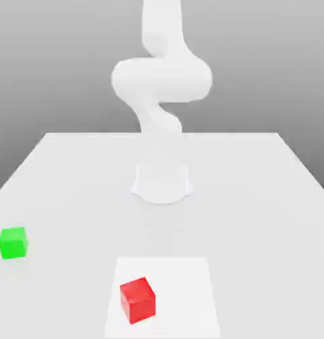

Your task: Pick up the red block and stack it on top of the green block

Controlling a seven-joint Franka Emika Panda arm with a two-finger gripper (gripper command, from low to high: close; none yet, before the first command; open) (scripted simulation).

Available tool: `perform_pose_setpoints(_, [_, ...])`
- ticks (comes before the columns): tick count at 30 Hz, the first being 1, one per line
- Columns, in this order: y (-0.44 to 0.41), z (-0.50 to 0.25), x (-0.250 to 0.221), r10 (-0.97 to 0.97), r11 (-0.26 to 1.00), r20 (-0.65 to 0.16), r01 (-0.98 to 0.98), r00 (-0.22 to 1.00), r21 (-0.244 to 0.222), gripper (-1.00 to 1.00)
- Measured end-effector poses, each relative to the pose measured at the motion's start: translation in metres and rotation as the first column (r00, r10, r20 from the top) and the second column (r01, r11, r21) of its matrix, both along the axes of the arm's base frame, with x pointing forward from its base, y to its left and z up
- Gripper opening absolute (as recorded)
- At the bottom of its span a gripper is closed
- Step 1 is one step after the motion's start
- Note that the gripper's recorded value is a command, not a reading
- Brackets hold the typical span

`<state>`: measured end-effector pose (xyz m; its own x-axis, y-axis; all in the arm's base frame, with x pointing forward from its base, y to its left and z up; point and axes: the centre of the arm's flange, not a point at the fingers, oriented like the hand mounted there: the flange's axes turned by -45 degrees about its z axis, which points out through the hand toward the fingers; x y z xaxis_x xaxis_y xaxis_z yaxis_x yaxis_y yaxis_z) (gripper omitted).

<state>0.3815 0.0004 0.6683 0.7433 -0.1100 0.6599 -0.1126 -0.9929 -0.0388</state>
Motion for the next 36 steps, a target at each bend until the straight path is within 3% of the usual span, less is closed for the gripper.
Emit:
perform_pose_setpoints(6, [-0.012,-0.117,0.065,-0.236,0.966,-0.184,0.251,0.954,0.064,0.0])
perform_pose_setpoints(12, [-0.031,-0.239,0.094,-0.428,0.869,-0.358,0.487,0.83,0.091,0.0])
perform_pose_setpoints(23, [-0.046,-0.447,0.067,-0.617,0.556,-0.641,0.829,0.456,0.055,0.0])
perform_pose_setpoints(28, [-0.045,-0.509,0.063,-0.621,0.528,-0.659,0.848,0.424,0.048,0.0])
perform_pose_setpoints(29, [-0.045,-0.519,0.062,-0.622,0.528,-0.659,0.848,0.423,0.047,-1.0])
perform_pose_setpoints(36, [-0.045,-0.519,0.062,-0.622,0.527,-0.659,0.848,0.424,0.048,-1.0])
